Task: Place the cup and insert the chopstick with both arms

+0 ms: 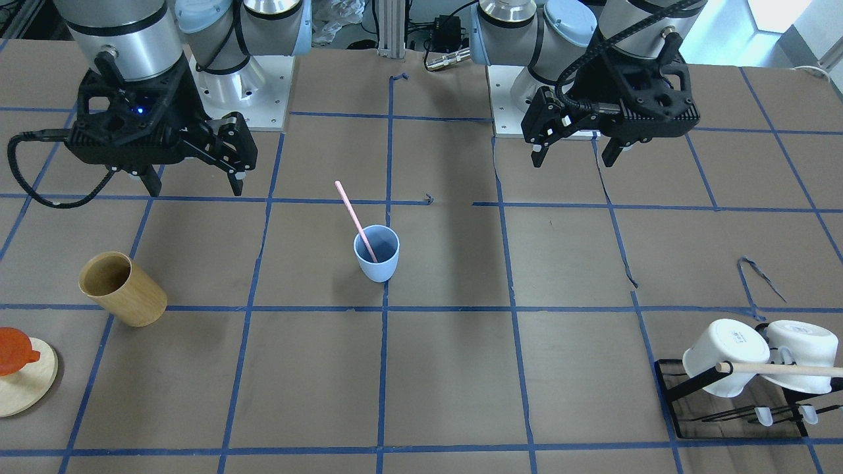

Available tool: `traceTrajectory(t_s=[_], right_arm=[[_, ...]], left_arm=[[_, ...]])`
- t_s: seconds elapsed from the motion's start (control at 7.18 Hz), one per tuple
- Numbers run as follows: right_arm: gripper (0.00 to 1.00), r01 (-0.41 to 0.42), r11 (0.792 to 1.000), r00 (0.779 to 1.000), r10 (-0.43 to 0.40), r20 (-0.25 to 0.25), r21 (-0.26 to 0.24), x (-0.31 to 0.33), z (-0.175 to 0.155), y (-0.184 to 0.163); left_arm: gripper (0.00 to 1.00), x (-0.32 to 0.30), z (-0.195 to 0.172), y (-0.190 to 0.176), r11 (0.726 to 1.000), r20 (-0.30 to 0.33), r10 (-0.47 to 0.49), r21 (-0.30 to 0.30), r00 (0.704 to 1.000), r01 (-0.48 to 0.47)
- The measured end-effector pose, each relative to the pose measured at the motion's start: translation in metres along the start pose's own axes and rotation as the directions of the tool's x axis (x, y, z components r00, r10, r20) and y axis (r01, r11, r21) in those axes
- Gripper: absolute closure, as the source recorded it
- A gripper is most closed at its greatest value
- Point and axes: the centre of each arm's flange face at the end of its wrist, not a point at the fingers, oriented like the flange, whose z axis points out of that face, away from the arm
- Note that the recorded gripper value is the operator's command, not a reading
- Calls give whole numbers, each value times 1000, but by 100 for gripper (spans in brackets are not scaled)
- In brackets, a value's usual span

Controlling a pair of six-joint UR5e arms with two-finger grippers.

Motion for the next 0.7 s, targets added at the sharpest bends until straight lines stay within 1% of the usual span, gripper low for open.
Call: traceTrajectory(t_s=[0.7], right_arm=[[0, -12, 1000, 1000, 12, -9, 4, 12, -9, 6]], left_arm=[[0, 0, 0, 0, 1000, 0, 0, -1, 1000, 0]])
